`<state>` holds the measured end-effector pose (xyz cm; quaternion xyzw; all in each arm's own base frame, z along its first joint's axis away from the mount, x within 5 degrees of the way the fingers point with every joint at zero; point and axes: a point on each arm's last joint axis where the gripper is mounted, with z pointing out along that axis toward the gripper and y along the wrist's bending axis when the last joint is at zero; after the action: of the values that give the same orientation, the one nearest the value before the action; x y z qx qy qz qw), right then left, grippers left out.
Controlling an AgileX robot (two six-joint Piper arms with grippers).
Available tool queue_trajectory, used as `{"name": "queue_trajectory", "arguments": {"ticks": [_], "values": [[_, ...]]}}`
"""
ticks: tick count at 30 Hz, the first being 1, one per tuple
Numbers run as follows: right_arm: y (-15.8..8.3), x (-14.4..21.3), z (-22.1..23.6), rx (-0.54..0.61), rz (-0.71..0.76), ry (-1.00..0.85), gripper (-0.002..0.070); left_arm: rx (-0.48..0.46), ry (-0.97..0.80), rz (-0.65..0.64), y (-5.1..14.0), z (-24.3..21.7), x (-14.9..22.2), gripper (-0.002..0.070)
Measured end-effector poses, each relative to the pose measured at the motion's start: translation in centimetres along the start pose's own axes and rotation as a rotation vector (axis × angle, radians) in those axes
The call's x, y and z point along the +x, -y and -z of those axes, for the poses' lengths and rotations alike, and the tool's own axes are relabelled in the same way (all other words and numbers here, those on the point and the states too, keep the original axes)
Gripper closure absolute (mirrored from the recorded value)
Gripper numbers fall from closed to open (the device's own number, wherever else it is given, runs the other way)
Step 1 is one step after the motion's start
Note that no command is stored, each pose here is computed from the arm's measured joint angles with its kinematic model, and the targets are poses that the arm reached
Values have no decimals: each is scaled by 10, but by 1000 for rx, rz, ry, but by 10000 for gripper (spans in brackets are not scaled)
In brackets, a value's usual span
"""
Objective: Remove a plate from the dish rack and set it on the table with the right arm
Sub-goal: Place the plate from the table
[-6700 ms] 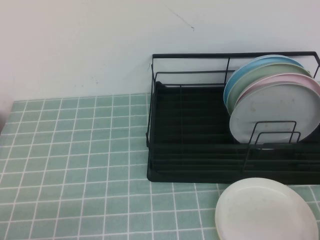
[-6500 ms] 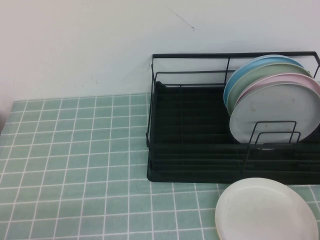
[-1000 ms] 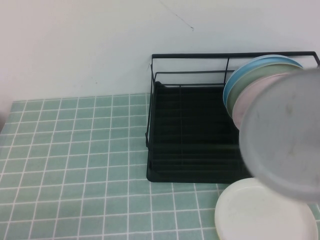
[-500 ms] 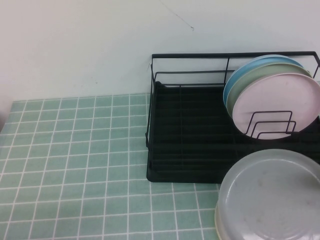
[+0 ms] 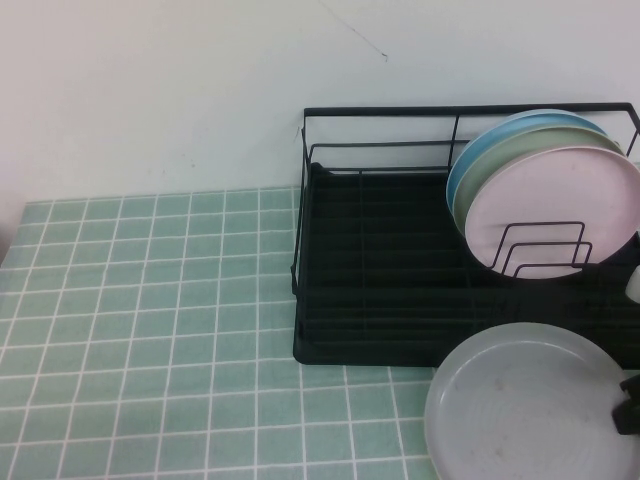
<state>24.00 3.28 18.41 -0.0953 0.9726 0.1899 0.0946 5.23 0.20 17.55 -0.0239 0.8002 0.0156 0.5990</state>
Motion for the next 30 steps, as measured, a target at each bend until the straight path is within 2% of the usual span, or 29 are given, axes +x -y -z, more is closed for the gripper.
{"name": "queue_trajectory", "arguments": {"ticks": [6,8,13,16,23,28,30], "values": [[1,-2,-4,-9,9,7,623,0,0,0,0,0,0,678],[1,-2,-4,-10,10,5,598,0,0,0,0,0,0,678],[2,1,-4,-5,-2,-34,484,0,0,0,0,0,0,678],[4,5,-4,22,-17,-77,454,0,0,0,0,0,0,678],[3,12,3,44,-51,-119,441,0,0,0,0,0,0,678],[-10,20,28,50,-26,-80,444,0,0,0,0,0,0,678],[-17,26,43,55,1,-44,465,0,0,0,0,0,0,678]]}}
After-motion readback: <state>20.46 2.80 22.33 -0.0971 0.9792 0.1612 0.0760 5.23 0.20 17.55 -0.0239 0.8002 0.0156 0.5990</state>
